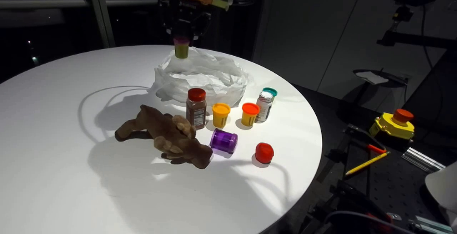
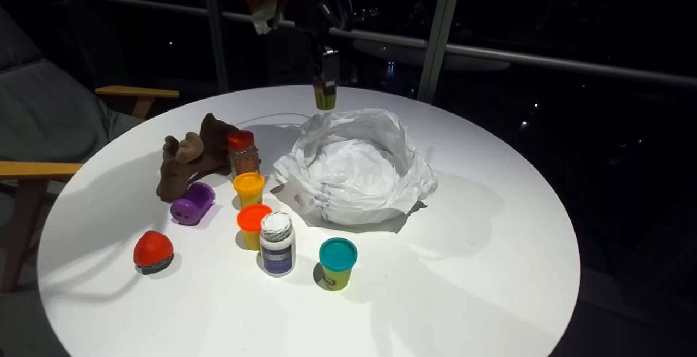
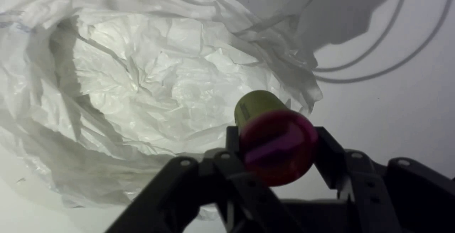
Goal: Remove all the objects from the plastic bag and put them on the table
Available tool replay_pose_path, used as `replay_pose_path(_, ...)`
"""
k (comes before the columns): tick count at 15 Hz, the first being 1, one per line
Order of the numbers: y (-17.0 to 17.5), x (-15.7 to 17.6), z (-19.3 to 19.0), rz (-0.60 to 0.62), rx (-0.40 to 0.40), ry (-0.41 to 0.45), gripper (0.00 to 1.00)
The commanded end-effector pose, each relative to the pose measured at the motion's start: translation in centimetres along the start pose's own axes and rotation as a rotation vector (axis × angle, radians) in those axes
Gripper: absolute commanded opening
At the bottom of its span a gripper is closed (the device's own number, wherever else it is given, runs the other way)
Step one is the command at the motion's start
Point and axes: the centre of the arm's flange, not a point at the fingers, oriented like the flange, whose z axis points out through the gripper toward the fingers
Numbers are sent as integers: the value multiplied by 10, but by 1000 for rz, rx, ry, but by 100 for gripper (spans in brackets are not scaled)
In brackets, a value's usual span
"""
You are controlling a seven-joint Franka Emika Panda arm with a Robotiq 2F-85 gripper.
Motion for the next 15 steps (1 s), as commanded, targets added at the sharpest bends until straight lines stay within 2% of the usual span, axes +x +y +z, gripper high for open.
replay_pose_path(1, 49, -44, -62, -67, 18, -61, 28)
replay_pose_path(5, 91, -97, -80, -187, 36, -115, 28)
replay_pose_path(8, 121, -145, -80, -313, 51, -172, 28)
replay_pose_path(12, 150, -202, -55, -515, 52, -289, 28)
replay_pose_path(15, 158, -233, -35, -689, 48, -346, 28)
